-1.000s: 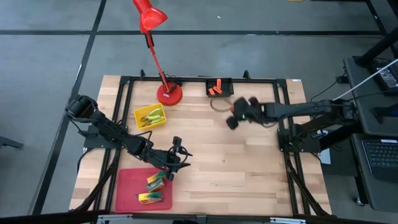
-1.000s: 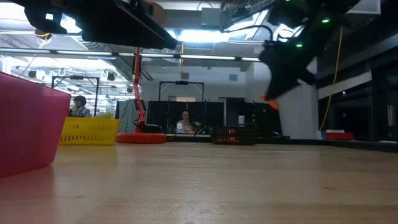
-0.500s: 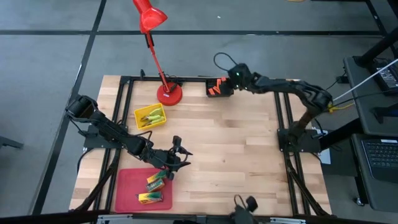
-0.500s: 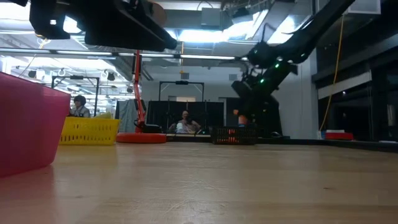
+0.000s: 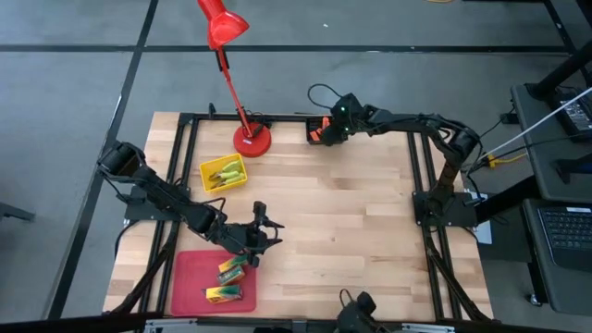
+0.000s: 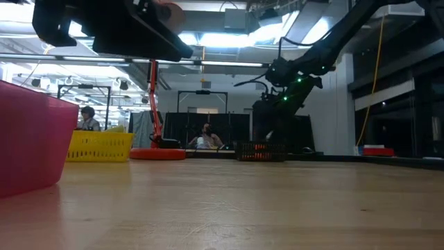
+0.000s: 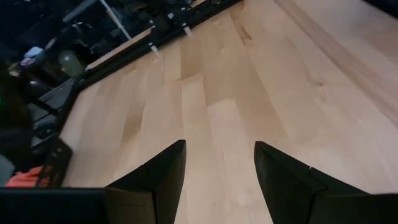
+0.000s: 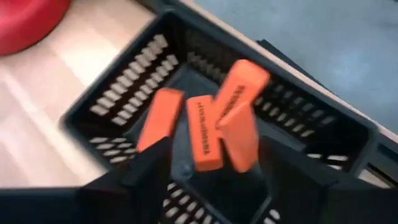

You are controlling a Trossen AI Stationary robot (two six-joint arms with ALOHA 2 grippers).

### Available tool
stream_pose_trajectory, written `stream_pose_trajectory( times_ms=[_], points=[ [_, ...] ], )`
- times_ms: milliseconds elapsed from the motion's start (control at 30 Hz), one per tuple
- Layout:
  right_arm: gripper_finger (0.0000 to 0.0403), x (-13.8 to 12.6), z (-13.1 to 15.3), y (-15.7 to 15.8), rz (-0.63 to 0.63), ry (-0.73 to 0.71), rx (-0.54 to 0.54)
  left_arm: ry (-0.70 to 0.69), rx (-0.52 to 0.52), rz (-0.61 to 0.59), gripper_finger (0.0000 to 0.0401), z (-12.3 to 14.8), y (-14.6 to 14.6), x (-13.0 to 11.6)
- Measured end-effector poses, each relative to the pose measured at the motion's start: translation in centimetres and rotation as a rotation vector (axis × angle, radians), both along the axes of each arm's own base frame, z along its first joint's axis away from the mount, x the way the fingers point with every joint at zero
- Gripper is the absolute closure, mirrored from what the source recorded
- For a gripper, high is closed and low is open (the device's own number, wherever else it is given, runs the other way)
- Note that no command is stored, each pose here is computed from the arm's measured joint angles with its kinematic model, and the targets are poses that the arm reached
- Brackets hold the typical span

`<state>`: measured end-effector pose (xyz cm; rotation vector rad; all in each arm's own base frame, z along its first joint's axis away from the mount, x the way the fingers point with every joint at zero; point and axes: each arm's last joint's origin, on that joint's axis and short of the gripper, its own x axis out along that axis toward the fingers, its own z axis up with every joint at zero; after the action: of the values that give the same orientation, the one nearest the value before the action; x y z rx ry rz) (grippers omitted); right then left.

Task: Pick & Place School Supplies
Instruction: Return to Home Position

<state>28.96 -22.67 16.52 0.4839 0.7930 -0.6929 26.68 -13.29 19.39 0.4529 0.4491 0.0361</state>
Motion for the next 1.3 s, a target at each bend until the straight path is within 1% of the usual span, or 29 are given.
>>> stream_pose_trajectory(
  times_ms=[67,133,233,333,400,467,533,600,633,700,767,833,967,1067,1200,1267,1300],
  points=[
    [0.0152,0.3,0.3,0.8,0.04,0.009,-0.011,-0.003,0.016,0.022,0.0214,0.0,-0.3,-0.2],
    [0.0143,0.5,0.4,1.9,0.087,0.017,-0.021,0.011,0.027,0.032,0.0214,-0.2,-0.4,-0.5],
    [0.0143,0.5,1.2,4.2,0.189,-0.016,-0.027,0.052,0.014,0.048,0.0214,-0.2,-0.3,-1.2],
    [0.0152,-0.5,2.1,7.2,0.289,-0.109,-0.042,0.012,-0.026,0.071,0.0214,-0.7,0.5,-2.8],
    [0.016,-2.0,2.4,9.5,0.342,-0.173,-0.065,-0.046,-0.067,0.085,0.0214,-1.2,1.3,-4.8],
    [0.0168,-3.9,2.7,11.8,0.369,-0.26,-0.09,-0.133,-0.138,0.1,0.0214,-1.6,2.1,-7.4],
    [0.0175,-5.9,3.0,13.9,0.383,-0.361,-0.109,-0.245,-0.215,0.097,0.0214,-1.9,2.9,-10.1],
    [0.0181,-7.9,3.4,15.7,0.393,-0.468,-0.135,-0.379,-0.262,0.091,0.0215,-1.8,4.0,-12.4],
    [0.0184,-8.7,3.8,16.6,0.406,-0.519,-0.154,-0.438,-0.27,0.098,0.0215,-1.8,4.7,-13.1],
    [0.0189,-10.1,4.6,18.0,0.434,-0.611,-0.19,-0.519,-0.249,0.121,0.0219,-2.0,6.3,-13.9],
    [0.0192,-11.1,5.5,19.1,0.455,-0.674,-0.224,-0.559,-0.219,0.108,0.0224,-2.1,7.7,-14.0],
    [0.0193,-11.8,6.4,19.9,0.475,-0.732,-0.255,-0.545,-0.201,0.092,0.023,-2.1,9.0,-13.5],
    [0.0193,-12.7,7.5,21.2,0.503,-0.793,-0.303,-0.477,-0.225,0.041,0.0243,-2.7,12.0,-12.8],
    [0.0193,-12.9,7.4,21.8,0.497,-0.766,-0.31,-0.506,-0.246,0.013,0.0253,-2.3,13.8,-13.1],
    [0.0193,-12.9,6.8,22.4,0.506,-0.709,-0.302,-0.401,-0.322,0.019,0.0263,-3.1,15.2,-14.1],
    [0.0193,-13.0,6.7,22.7,0.507,-0.694,-0.298,-0.358,-0.37,0.026,0.0265,-3.5,15.5,-14.7],
    [0.0193,-13.0,6.7,22.9,0.507,-0.693,-0.295,-0.35,-0.392,0.012,0.0267,-3.6,15.4,-15.0]
  ],
)
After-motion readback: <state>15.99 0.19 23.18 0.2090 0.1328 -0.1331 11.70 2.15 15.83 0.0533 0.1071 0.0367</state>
